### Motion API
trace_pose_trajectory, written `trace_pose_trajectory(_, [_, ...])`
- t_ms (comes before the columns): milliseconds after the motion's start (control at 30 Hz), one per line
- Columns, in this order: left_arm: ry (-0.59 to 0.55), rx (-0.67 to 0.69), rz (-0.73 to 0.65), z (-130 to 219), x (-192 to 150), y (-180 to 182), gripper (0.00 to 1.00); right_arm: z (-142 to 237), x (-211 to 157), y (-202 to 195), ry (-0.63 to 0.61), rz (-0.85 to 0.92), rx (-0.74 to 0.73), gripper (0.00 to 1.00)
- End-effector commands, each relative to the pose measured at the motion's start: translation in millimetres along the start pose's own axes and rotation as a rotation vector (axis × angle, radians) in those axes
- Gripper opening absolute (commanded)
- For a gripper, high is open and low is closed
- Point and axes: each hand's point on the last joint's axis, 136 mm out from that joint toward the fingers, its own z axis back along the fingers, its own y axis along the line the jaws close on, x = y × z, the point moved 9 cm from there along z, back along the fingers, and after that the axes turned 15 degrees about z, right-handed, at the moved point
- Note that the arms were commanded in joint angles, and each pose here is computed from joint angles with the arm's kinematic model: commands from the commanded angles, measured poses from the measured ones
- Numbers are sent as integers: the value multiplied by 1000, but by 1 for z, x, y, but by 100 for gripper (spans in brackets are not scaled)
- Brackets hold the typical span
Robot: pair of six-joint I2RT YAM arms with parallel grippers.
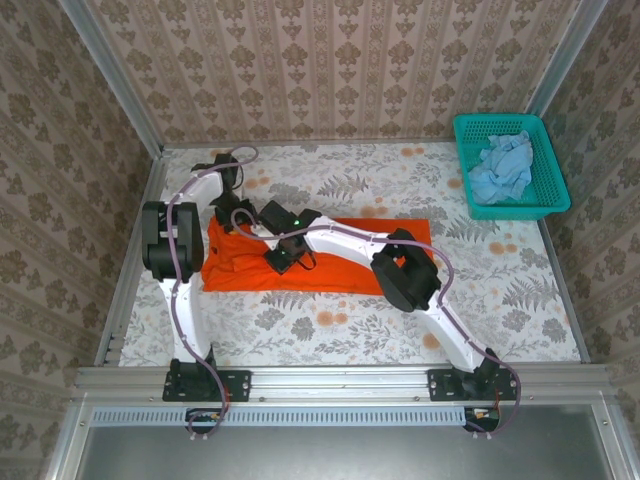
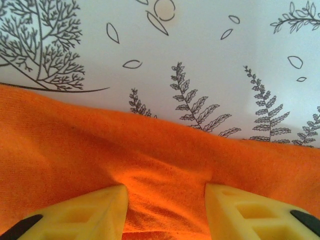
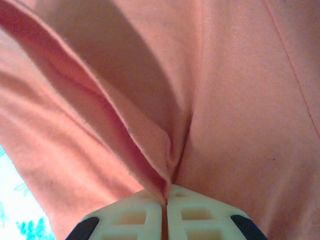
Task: Fold and stack the t-shirts
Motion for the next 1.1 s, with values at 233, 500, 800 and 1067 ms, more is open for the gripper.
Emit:
trace_pose_trajectory(233, [39,48,6,-21,2,13,46,25,-15,13,-41,68,54,28])
trace_pose_trajectory(500, [20,23,-3,-10,7,8,49,61,-36,-6,-91,-35,29,43])
trace_pose_trajectory(800, [-104,-34,-2,39,2,-8,53,124,-114,-99,-228,-555,-83,44])
trace_pose_trajectory(1067, [-100,37,30,12,-13,6,38,122,-202,-178,-125,-963,-179,33])
